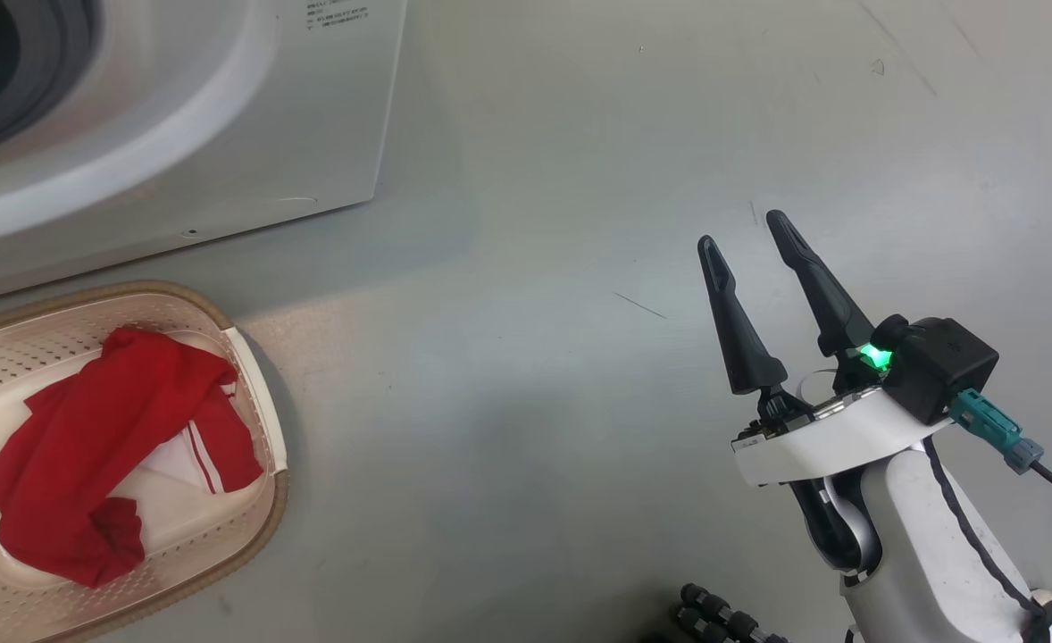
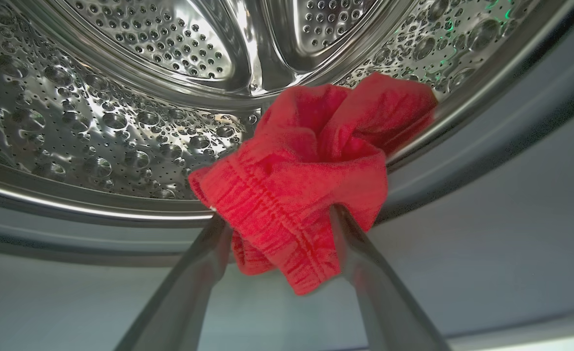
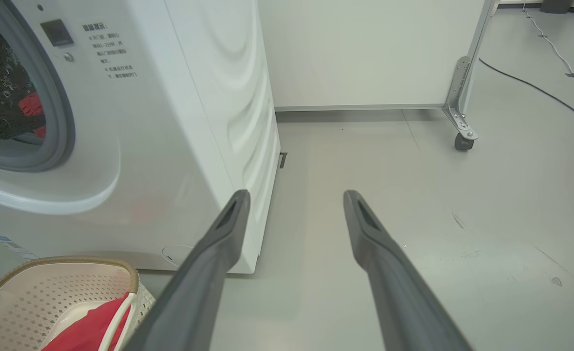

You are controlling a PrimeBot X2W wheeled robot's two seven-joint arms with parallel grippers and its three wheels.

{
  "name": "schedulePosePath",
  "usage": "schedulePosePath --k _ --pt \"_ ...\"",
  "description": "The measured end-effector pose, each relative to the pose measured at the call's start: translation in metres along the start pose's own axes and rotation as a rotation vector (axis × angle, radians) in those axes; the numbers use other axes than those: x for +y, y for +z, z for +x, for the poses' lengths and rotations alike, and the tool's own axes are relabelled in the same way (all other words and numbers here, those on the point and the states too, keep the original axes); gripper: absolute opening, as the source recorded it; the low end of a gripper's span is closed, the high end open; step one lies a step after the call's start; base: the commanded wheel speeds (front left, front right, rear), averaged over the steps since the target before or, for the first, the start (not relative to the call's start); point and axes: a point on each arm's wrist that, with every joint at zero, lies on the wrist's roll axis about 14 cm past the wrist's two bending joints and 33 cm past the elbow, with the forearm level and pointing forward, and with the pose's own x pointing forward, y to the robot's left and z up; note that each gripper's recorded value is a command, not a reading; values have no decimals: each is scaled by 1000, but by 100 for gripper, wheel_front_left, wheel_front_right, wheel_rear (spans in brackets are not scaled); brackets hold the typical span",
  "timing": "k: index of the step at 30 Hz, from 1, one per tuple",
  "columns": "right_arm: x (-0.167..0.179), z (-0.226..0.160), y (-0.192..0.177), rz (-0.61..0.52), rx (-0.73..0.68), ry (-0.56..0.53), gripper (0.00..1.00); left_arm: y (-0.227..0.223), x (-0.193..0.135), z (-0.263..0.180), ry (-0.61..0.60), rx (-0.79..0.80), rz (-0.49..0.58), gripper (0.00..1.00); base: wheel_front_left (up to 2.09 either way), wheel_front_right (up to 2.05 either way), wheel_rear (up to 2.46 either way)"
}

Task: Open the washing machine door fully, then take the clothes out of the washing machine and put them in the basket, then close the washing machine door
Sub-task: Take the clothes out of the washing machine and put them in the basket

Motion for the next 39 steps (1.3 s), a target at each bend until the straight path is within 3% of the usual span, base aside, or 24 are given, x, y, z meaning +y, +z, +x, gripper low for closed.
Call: schedulePosePath --k 24,25,26,39 --pt "-5 10 -8 -14 20 -7 100 5 -19 40 -25 55 -7 100 0 0 0" --pt "-5 10 -8 -14 22 -9 100 5 -20 42 -24 60 -10 56 0 0 0" --pt "-6 10 -9 -14 23 -10 100 5 -21 43 -26 61 -17 0 0 0 0" --pt "-7 13 -5 -18 12 -12 100 7 -26 44 -33 37 -21 0 0 0 0"
